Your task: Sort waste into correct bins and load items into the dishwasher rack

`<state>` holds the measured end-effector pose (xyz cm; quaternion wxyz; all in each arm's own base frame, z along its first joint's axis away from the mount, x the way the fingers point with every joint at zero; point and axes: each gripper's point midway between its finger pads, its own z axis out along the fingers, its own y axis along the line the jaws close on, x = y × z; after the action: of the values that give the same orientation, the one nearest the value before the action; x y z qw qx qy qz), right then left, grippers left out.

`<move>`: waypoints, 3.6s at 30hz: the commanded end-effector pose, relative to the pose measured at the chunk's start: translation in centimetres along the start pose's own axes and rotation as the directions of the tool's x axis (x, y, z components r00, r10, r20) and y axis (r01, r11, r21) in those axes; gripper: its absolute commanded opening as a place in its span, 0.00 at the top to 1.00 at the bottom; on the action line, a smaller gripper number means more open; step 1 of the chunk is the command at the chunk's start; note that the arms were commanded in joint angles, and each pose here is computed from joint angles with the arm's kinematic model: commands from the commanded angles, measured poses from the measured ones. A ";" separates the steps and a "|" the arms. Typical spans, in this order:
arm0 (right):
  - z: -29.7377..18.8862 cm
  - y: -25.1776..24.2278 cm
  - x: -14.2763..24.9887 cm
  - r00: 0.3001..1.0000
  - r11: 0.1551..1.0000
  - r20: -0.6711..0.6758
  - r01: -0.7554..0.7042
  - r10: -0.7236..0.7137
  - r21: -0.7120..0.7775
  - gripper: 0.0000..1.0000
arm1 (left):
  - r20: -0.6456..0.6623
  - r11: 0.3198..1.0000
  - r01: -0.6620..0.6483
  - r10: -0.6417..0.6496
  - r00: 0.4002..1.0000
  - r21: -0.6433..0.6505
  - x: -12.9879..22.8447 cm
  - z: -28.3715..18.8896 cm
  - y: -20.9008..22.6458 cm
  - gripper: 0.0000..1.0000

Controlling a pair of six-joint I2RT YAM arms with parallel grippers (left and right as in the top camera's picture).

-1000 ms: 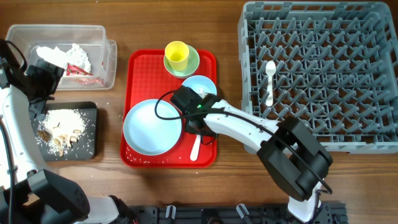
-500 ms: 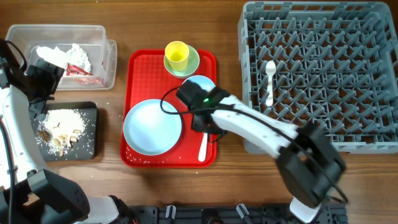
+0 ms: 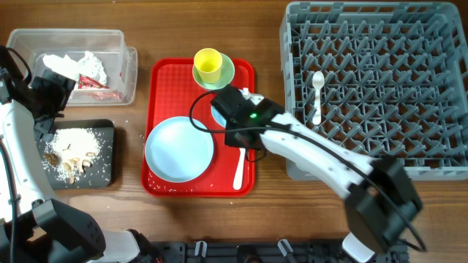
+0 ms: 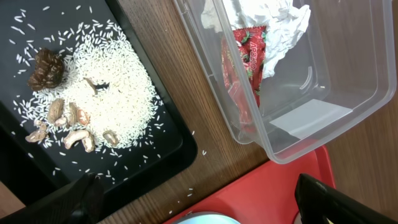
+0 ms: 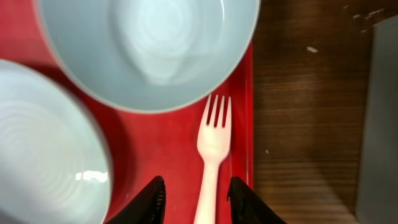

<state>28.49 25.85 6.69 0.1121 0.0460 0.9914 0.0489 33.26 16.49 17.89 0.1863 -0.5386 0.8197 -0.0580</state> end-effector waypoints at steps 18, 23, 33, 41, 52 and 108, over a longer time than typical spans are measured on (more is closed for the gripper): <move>7.6 -1.4 3.2 0.988 0.992 -0.155 0.021 -0.002 0.121 0.75 | 0.007 1.000 0.007 -0.007 1.000 0.005 -0.4 -0.2 -0.1 0.00; 7.6 -1.4 3.1 0.988 0.993 -0.155 0.021 -0.002 0.120 0.88 | 0.007 1.000 0.007 -0.007 1.000 0.005 -0.4 -0.2 -0.1 0.00; 4.2 -0.4 2.0 0.991 0.996 -0.131 0.042 -0.032 0.074 0.96 | 0.007 1.000 0.007 -0.007 1.000 0.005 -0.4 -0.2 -0.1 0.00; -9.6 -0.5 -5.1 0.975 0.987 0.196 0.129 -0.108 -0.099 0.96 | 0.007 1.000 0.007 -0.007 1.000 0.005 -0.4 -0.2 -0.1 0.00; -16.9 -13.7 -15.1 0.849 0.981 0.497 0.114 -0.179 0.158 0.95 | 0.007 1.000 0.007 -0.007 1.000 0.005 -0.4 -0.2 -0.1 0.00; 5.1 7.5 -8.2 0.825 0.839 0.306 0.529 -0.475 -0.124 0.65 | 0.007 1.000 0.007 -0.007 1.000 0.005 -0.4 -0.2 -0.1 0.00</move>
<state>37.91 33.66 7.01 0.2688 -0.2531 0.9182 0.1435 33.26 16.49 17.89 0.1863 -0.5386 0.8197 -0.0580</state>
